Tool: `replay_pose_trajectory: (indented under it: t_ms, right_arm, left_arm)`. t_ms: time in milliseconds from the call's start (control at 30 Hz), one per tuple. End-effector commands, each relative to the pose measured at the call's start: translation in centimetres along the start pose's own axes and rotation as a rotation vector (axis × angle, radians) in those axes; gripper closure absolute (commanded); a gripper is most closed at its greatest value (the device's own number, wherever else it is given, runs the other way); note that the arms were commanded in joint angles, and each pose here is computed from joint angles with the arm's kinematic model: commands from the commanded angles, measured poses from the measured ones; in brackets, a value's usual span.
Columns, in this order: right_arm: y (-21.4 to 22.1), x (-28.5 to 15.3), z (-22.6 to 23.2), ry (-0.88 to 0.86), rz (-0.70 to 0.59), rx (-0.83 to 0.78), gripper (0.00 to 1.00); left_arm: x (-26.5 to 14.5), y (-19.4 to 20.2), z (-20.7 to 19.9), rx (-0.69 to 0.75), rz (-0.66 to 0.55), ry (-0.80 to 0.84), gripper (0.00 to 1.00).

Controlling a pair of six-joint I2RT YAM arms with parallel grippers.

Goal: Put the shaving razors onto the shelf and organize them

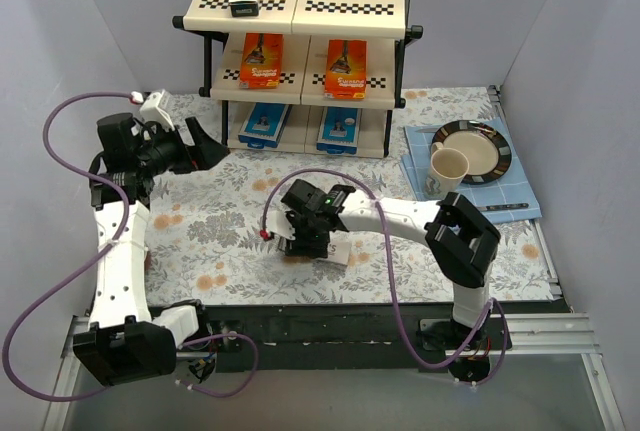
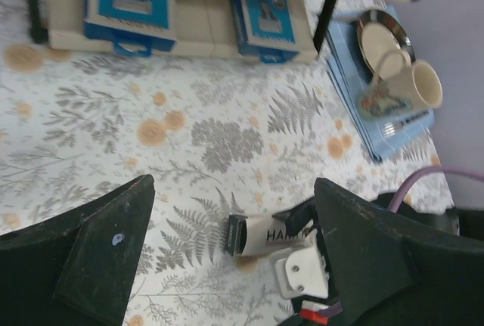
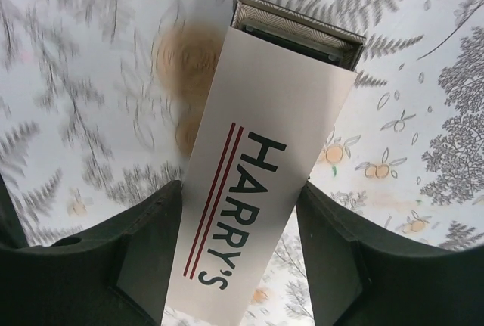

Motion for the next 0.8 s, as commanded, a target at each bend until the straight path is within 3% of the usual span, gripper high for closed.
replay_pose_trajectory:
  t_ms: [0, 167, 200, 267, 300, 333, 400, 567, 600, 667, 700, 733, 767]
  right_arm:
    - [5.1, -0.9, -0.1, -0.156, 0.122, -0.401, 0.44]
    - [5.2, -1.1, -1.0, -0.122, 0.024, -0.811, 0.42]
    - [3.1, -0.9, -2.1, -0.029, -0.044, -0.908, 0.39]
    - [2.6, -1.5, -3.4, 0.077, -0.062, -0.945, 0.27]
    - [1.7, -2.0, -4.0, 0.124, -0.086, -0.929, 0.23]
    - [1.2, -2.9, -4.3, 0.150, -0.099, -0.895, 0.02]
    - [-0.3, -4.9, -4.8, 0.179, -0.129, -0.792, 0.01]
    - [-0.3, -10.0, -1.8, 0.052, -0.201, -0.363, 0.04]
    - [-0.1, -10.5, -1.4, 0.046, -0.202, -0.296, 0.09]
    - [0.4, -11.4, -0.2, 0.011, -0.196, -0.096, 0.48]
    - [1.0, -11.3, 0.3, -0.011, -0.174, -0.050, 0.86]
    - [2.5, -10.6, 1.0, -0.037, -0.132, -0.015, 0.98]
    - [3.7, -10.3, 1.6, -0.057, -0.105, 0.002, 0.99]
  left_arm:
    - [-0.1, 1.4, -3.5, 0.131, -0.014, 0.221, 0.14]
    - [1.7, 5.1, -5.2, 0.136, 0.089, 0.295, 0.14]
    - [2.2, 6.1, -5.1, 0.135, 0.118, 0.282, 0.14]
    - [3.1, 7.8, -6.7, 0.137, 0.174, 0.320, 0.14]
    - [3.3, 8.8, -6.8, 0.110, 0.198, 0.329, 0.15]
    - [3.6, 9.3, -6.6, 0.054, 0.221, 0.311, 0.15]
    - [4.0, 10.5, -6.0, 0.023, 0.253, 0.287, 0.16]
    - [5.3, 14.5, -4.7, -0.087, 0.341, 0.190, 0.21]
    - [5.7, 15.1, -4.6, -0.110, 0.350, 0.183, 0.25]
    - [6.2, 17.0, -4.9, -0.173, 0.399, 0.181, 0.36]
    - [6.6, 17.3, -5.1, -0.177, 0.396, 0.190, 0.41]
    - [6.8, 17.9, -5.6, -0.181, 0.409, 0.203, 0.46]
    - [7.0, 19.2, -5.6, -0.220, 0.436, 0.197, 0.54]
Point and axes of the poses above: each gripper's point midway between its finger pads, its own x axis out along the fingers, its own z axis along the line the jaws close on, y = z × x, the point moved 1 cm from there along -x, back along the fingers, and after that the axes turned 11 degrees about x, right-handed, at the moved point
